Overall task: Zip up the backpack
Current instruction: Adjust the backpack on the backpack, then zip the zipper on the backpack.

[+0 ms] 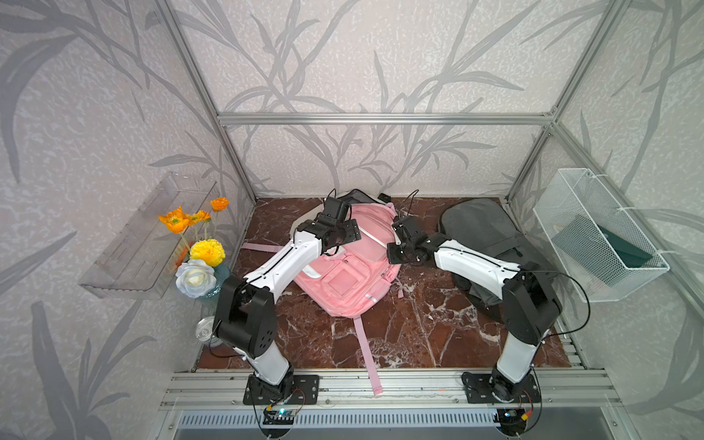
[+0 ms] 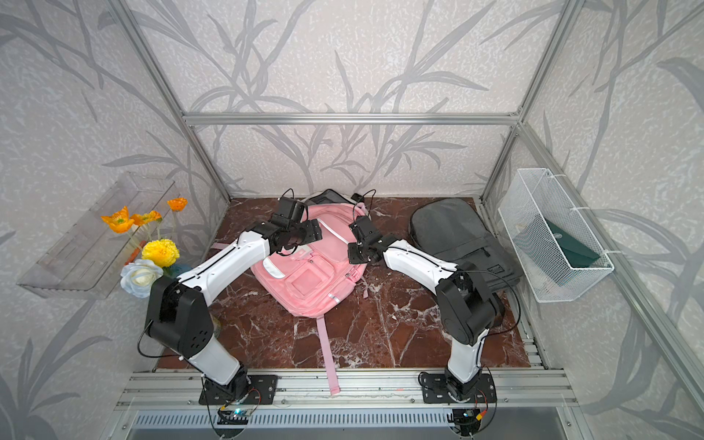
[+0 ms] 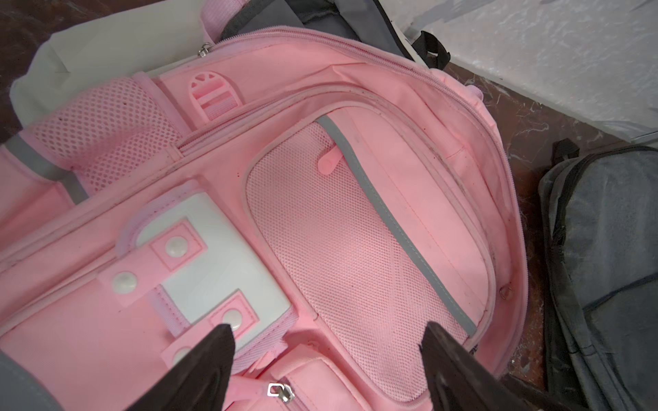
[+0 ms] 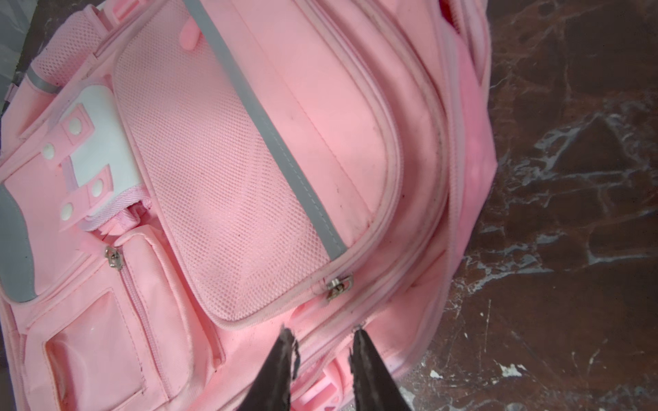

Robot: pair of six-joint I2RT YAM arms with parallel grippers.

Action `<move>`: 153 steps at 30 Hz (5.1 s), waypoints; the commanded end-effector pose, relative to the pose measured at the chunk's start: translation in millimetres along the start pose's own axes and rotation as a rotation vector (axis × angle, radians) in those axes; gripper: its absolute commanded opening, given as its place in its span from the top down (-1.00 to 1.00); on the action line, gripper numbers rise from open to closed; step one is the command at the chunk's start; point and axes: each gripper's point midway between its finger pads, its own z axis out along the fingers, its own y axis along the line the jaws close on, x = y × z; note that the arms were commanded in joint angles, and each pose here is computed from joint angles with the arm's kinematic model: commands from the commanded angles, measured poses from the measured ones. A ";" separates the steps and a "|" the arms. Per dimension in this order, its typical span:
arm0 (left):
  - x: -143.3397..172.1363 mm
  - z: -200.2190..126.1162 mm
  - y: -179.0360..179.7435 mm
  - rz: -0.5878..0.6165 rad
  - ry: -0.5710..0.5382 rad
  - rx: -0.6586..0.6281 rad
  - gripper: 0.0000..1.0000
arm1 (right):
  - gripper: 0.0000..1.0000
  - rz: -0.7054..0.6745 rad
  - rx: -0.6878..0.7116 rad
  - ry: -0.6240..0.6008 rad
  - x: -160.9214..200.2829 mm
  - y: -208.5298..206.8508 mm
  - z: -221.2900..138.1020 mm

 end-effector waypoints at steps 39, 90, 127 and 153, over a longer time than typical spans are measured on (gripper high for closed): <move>53.6 74.2 27.9 -0.013 0.164 -0.092 -0.53 | 0.25 -0.188 0.336 0.020 -1.9 -26.2 32.9; 20.2 25.8 -18.4 -0.106 0.104 0.110 -0.53 | 1.00 -0.060 0.219 -0.106 19.0 -28.9 -34.6; 101.6 74.1 -3.1 -0.303 0.284 0.052 -0.46 | 1.00 -0.071 0.183 -0.083 21.3 -15.8 -24.5; 23.7 95.2 -38.0 -0.334 0.086 0.235 0.79 | 1.00 -0.096 0.164 -0.047 29.9 -1.8 -12.1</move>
